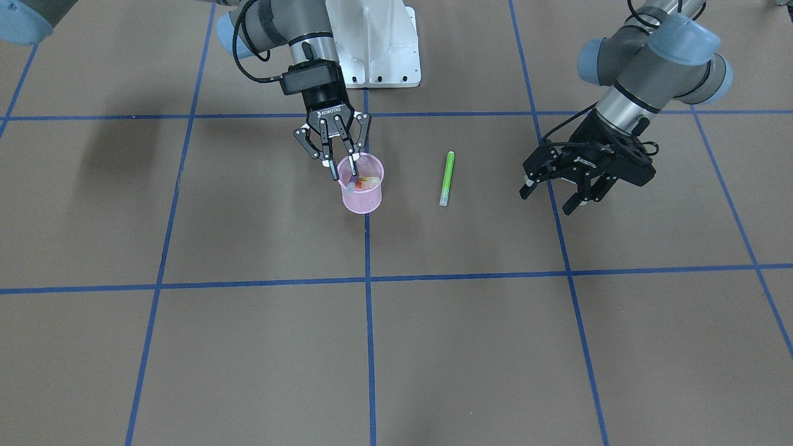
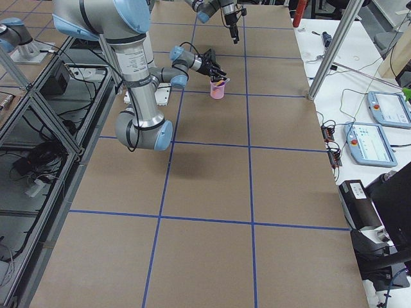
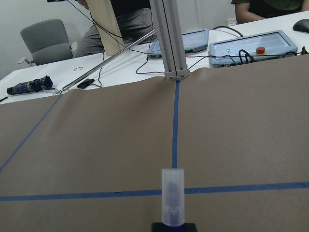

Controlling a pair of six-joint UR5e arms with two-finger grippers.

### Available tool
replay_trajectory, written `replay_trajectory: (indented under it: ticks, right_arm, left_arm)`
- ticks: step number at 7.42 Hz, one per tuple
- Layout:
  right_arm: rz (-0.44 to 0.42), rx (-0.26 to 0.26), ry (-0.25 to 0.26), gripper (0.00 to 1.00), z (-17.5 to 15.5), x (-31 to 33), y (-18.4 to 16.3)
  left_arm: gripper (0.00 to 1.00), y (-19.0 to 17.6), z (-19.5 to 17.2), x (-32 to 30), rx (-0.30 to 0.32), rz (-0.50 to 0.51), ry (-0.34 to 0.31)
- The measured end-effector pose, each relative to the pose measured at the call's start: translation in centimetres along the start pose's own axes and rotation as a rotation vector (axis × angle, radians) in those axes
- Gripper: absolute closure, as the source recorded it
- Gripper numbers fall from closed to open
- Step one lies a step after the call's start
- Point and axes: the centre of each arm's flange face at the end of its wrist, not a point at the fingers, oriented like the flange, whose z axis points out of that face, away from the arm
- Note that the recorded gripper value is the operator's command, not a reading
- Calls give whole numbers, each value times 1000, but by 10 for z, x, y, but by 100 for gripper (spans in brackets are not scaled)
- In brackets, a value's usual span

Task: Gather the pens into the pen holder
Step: 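Raise the right gripper away while the left gripper moves to the green marker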

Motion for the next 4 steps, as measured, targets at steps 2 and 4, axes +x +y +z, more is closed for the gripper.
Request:
replay_trajectory:
  ticks: [2,4]
  right_arm:
    - [-4,-1,-24,0,-4,0,-9]
    - [-25,-19,-46,0,-3,16,-39]
  left_arm:
    - [1,0,5,15,-29,-11,-28]
    - [1,3,26,67,-96,-16,-79]
